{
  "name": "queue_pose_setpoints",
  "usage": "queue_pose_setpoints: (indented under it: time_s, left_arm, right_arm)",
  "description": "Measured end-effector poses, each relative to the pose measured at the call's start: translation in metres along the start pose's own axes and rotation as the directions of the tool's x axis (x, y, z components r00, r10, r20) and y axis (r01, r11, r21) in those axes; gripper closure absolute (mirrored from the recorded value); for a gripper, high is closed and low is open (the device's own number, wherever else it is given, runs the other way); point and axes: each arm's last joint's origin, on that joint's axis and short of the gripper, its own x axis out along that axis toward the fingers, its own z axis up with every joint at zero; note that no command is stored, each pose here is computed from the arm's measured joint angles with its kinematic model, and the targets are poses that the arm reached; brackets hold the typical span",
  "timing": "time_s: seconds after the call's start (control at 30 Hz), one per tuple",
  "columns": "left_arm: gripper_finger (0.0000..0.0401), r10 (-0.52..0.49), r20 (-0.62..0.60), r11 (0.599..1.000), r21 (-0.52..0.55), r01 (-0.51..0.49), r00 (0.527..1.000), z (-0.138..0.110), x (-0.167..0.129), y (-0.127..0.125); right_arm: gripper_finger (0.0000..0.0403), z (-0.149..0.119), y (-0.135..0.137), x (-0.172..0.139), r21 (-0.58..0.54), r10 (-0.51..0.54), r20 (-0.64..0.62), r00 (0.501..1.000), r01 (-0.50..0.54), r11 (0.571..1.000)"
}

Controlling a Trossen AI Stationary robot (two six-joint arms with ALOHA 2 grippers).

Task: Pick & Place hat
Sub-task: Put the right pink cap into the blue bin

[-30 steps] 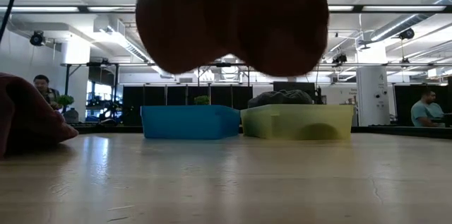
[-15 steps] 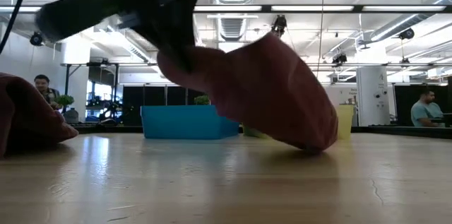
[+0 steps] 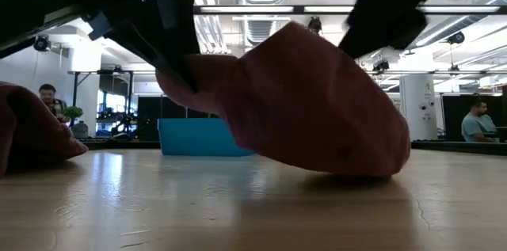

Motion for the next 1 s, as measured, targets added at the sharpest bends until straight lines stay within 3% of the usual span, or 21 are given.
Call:
queue_pose_setpoints:
  time_s: [0.37,0.47,0.57,0.73,0.87,1.0]
  left_arm:
    - [0.0396,-0.048,0.071,0.999,-0.023,0.05,0.996,0.006,-0.009,-0.02]
    - [0.0396,-0.082,0.068,0.994,-0.063,0.086,0.994,0.004,-0.006,-0.026]
    - [0.0396,-0.092,0.036,0.99,-0.108,0.095,0.995,-0.001,-0.002,-0.028]
    - [0.0396,-0.109,0.03,0.985,-0.134,0.112,0.994,-0.002,0.003,-0.026]
    - [0.0396,-0.12,0.034,0.983,-0.136,0.123,0.992,-0.002,0.003,-0.026]
    - [0.0396,-0.15,0.054,0.979,-0.134,0.156,0.987,-0.001,0.004,-0.029]
  right_arm:
    - [0.0286,-0.008,-0.037,0.041,0.091,0.009,-0.085,0.996,-0.001,0.996]
    - [0.029,-0.008,-0.041,0.049,0.148,0.119,-0.085,0.989,-0.105,0.983]
    - [0.0286,-0.003,-0.033,0.047,0.18,0.221,-0.024,0.975,-0.213,0.96]
    - [0.0261,-0.002,-0.018,0.041,0.131,0.259,-0.026,0.966,-0.253,0.958]
    - [0.0238,-0.003,-0.016,0.037,0.098,0.226,-0.079,0.971,-0.218,0.971]
    - [0.0226,0.013,-0.017,0.019,0.077,0.186,-0.021,0.982,-0.184,0.98]
